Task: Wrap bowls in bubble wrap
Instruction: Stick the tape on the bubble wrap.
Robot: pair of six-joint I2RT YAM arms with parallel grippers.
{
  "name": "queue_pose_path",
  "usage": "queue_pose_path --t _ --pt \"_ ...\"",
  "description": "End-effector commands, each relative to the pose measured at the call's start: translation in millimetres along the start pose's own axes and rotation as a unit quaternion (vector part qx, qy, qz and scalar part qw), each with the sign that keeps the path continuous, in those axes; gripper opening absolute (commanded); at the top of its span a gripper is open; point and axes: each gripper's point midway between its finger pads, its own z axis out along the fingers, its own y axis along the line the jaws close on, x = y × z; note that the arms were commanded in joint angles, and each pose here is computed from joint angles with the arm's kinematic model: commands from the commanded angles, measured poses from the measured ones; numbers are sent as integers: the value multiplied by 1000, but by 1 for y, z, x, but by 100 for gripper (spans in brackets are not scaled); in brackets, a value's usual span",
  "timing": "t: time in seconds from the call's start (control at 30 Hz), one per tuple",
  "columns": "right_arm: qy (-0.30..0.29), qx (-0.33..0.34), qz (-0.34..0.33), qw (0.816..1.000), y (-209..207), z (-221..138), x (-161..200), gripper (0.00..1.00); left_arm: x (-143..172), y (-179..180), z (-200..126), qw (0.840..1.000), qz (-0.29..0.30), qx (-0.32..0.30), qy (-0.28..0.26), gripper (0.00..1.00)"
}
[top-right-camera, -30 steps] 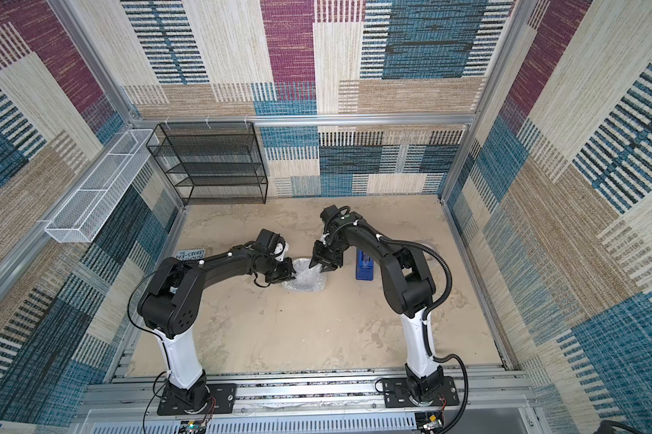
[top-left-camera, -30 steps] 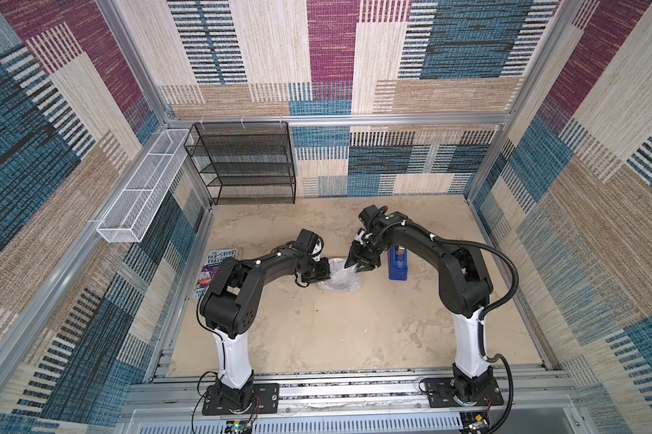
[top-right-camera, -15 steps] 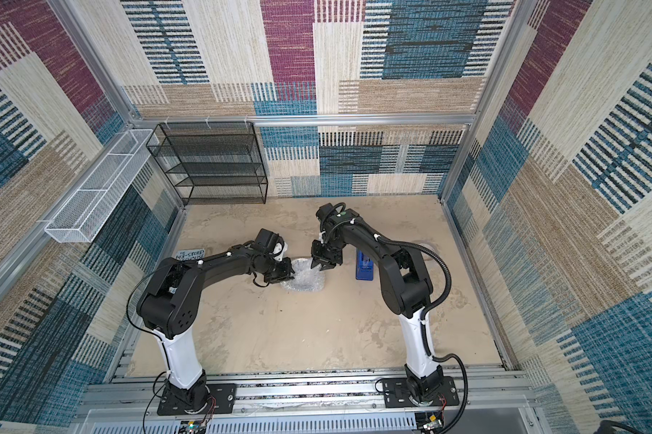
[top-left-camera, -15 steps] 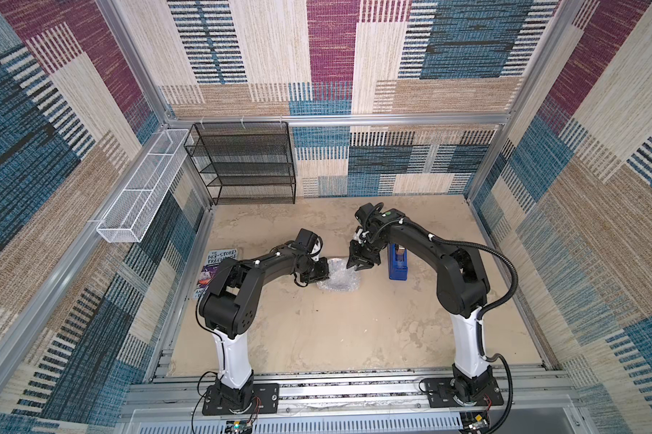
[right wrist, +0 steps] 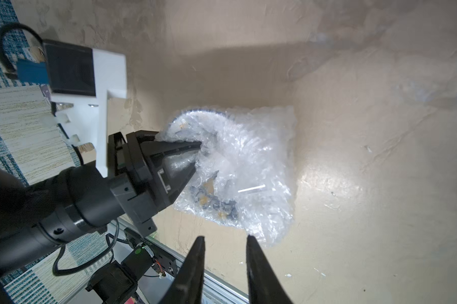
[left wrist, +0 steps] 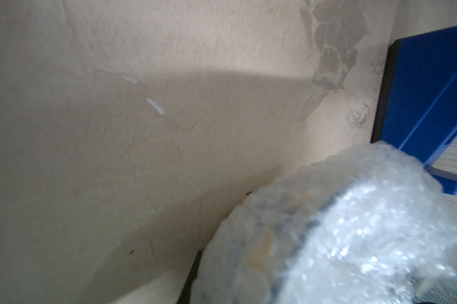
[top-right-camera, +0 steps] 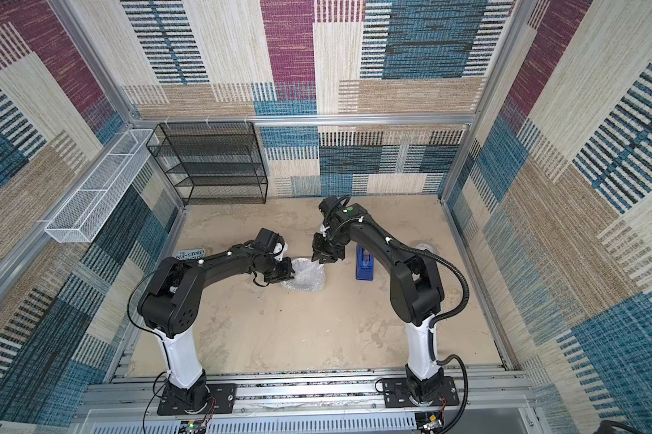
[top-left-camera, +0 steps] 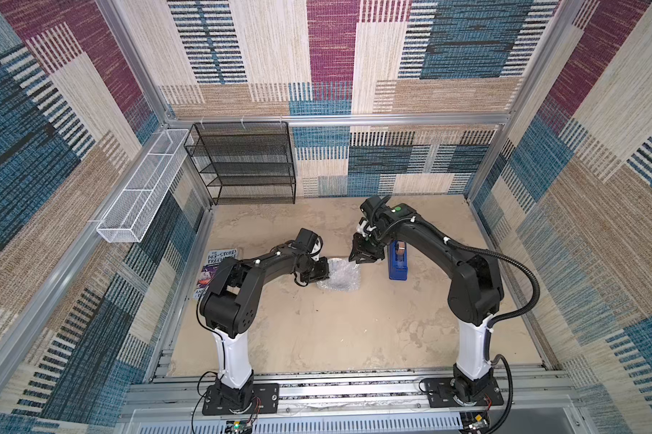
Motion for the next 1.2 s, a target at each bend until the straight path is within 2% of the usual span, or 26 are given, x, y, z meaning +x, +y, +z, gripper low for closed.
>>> queue_pose_path --t 0.0,0.13,0.23,0.3,0.4,0.57,0.8,1.17 --pt "-27 -4 -14 1000 8 -10 -8 31 -1 6 0 1000 9 -17 -1 0" --pt "-56 3 -32 998 10 -9 -17 36 0 6 3 1000 7 -14 2 0" --pt "-96 12 -74 993 17 -12 -22 37 1 7 4 1000 6 -15 3 0" --pt "-120 59 -100 986 4 -11 -26 39 1 7 3 1000 6 -15 2 0" --pt "-128 107 -96 981 -28 -4 -25 39 0 6 1 1000 10 -18 0 0" --pt "-108 95 -91 985 -40 16 -13 37 1 8 2 1000 11 -21 3 0" --pt "-96 61 -87 990 -38 31 -12 35 1 8 3 1000 10 -19 4 0" --pt "-81 -13 -74 994 -9 21 -4 16 2 10 6 1000 9 -19 7 0"
